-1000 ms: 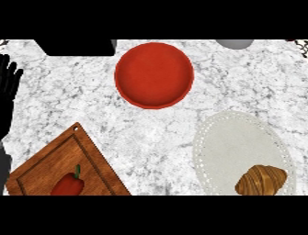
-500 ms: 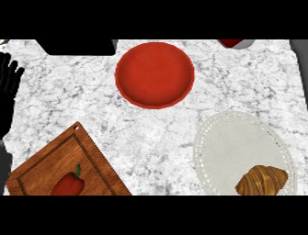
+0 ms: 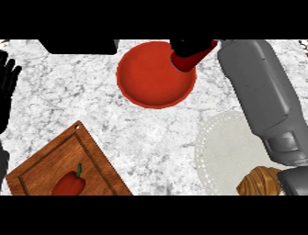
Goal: Pick the can from the placemat and place it in the bowl
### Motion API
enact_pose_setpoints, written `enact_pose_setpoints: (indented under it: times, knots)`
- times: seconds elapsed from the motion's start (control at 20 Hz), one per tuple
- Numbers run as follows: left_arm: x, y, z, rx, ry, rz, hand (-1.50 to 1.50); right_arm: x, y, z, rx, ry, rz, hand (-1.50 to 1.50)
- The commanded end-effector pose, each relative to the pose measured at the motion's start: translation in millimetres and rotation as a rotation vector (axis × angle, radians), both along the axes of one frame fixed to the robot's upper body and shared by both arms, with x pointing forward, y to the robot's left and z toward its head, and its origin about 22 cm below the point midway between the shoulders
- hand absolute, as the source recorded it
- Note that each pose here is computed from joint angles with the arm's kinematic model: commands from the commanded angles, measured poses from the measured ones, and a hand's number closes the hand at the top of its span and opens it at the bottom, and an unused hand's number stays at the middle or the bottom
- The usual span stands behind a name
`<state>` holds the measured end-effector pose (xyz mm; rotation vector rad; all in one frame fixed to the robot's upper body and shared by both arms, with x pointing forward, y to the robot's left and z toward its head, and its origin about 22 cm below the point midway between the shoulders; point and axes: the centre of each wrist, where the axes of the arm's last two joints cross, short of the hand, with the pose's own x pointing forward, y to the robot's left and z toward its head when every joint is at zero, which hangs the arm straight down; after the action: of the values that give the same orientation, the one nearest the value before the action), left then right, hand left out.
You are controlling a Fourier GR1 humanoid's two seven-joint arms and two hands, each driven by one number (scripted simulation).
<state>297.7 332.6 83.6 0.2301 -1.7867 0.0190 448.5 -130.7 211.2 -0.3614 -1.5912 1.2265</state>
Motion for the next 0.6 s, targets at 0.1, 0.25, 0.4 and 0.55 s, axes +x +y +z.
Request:
enact_pose_setpoints:
  times: [0.1,0.25,0.4,0.55]
  knots:
    - [8.7,-16.7,-5.6,0.005,-0.024,-0.005,0.00,-3.2,32.3,-60.0,-0.107,-0.064,-0.063,1.50]
    - [12.0,-14.1,10.7,0.006,-0.035,0.000,0.00,0.0,40.7,-73.0,-0.101,0.034,-0.187,1.50]
    - [14.4,-5.2,1.2,0.000,-0.006,-0.016,0.00,4.2,29.9,-89.2,-0.016,0.113,-0.211,-1.50]
    - [6.3,-12.8,-3.2,-0.010,-0.012,-0.029,0.00,-1.3,34.6,-114.5,0.100,0.153,-0.221,-1.50]
